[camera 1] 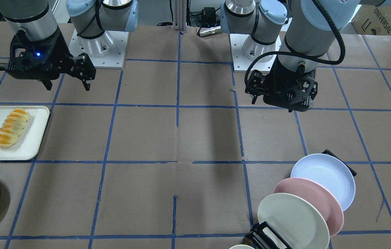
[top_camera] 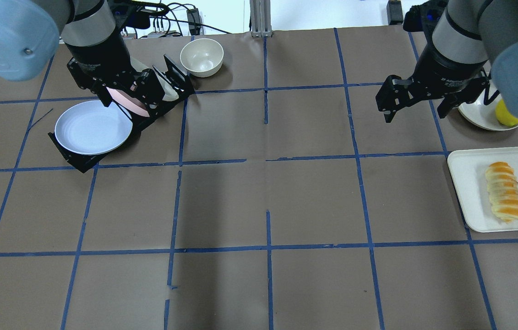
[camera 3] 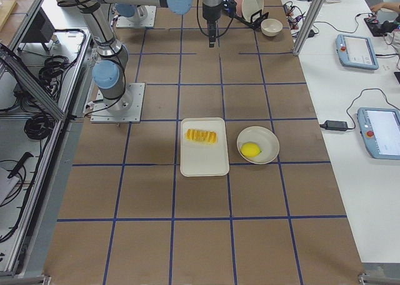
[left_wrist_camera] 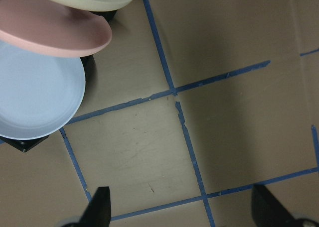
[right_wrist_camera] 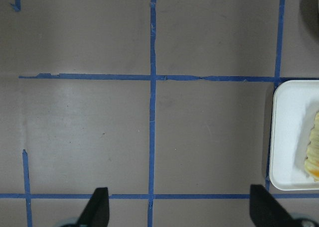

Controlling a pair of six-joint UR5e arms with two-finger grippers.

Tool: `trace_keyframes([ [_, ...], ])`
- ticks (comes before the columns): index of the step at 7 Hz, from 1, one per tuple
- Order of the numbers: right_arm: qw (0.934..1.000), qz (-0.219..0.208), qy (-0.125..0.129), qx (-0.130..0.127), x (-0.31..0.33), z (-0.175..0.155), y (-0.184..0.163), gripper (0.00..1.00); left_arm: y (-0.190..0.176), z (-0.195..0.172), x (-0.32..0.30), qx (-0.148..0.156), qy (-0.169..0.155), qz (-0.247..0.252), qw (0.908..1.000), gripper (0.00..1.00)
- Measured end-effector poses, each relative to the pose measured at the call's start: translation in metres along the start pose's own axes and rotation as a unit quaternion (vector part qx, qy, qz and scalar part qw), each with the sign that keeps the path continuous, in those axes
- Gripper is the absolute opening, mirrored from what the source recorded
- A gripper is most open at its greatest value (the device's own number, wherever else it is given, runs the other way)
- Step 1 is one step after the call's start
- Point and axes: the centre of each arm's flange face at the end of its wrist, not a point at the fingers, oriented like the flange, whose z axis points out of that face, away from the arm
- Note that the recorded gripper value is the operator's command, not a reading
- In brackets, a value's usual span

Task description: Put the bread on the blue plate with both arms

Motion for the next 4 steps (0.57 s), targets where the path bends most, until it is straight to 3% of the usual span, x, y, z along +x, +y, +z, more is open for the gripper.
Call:
trace_keyframes([
  [4, 1.0000, -0.003, 0.000, 0.001, 0.000, -0.002, 0.000, 1.00, 0.017, -0.013, 0.002, 0.007, -0.005, -0.002, 1.0000, 1.00],
])
